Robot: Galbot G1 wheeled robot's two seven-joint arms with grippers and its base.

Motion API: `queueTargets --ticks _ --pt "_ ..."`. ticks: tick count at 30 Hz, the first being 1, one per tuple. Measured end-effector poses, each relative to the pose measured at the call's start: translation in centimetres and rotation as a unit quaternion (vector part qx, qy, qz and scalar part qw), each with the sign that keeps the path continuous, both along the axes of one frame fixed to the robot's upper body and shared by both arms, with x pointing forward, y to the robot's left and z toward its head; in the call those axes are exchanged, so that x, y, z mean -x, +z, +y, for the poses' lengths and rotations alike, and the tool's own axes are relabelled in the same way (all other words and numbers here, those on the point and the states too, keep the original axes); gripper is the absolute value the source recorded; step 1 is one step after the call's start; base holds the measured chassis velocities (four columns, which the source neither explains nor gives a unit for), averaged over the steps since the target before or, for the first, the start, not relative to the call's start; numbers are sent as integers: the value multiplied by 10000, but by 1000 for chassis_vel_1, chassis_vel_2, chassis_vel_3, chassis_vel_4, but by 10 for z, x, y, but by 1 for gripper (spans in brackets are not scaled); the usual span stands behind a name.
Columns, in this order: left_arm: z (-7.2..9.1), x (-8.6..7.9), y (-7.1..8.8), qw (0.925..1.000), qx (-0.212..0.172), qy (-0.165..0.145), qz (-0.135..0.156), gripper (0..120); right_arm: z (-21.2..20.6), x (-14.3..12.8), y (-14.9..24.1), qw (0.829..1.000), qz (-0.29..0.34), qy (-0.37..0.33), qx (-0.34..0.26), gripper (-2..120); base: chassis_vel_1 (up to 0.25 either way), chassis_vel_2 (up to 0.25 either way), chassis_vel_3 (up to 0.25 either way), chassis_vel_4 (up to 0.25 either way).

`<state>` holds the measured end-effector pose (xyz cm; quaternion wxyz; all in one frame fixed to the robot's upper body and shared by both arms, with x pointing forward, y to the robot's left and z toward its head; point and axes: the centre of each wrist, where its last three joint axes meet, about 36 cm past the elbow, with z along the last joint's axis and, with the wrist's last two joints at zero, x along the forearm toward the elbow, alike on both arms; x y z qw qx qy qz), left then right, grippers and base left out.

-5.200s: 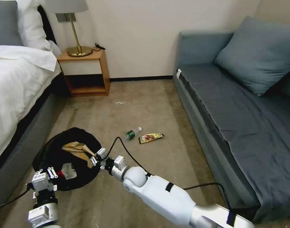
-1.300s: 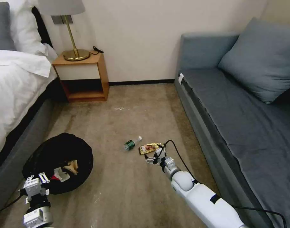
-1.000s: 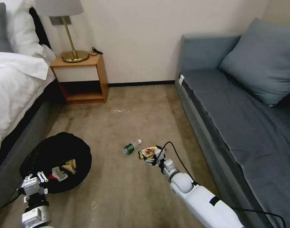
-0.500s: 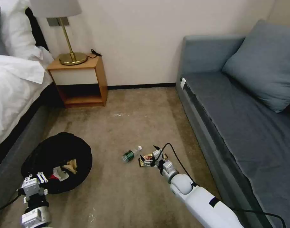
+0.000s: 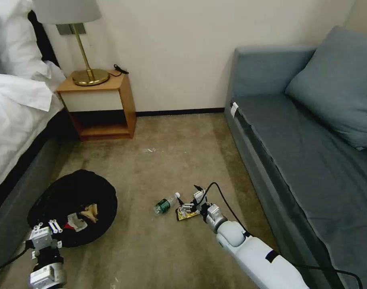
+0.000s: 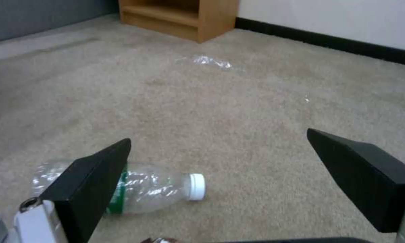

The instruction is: Pick up the trash bin, then pick up the garbage on the floor and place it into the trash bin.

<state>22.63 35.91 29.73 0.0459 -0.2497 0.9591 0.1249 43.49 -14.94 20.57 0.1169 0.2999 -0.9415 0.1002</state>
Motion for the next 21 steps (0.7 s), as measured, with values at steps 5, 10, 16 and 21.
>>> queueTargets --ticks 5,10,16,21 --pt "0 1 -2 10000 1 6 5 6 1 3 -3 10000 44 68 -14 100 -85 87 80 -74" --pt "2 2 -4 10000 -8 19 15 6 0 -2 -3 9998 49 170 12 100 -74 83 79 -79" --pt "5 3 -7 10000 -17 43 30 6 5 -21 3 9990 -51 441 57 100 -59 87 65 -70" --pt "7 4 -10 10000 -19 60 45 6 13 -52 13 9963 -238 809 183 100 -16 31 27 -33"
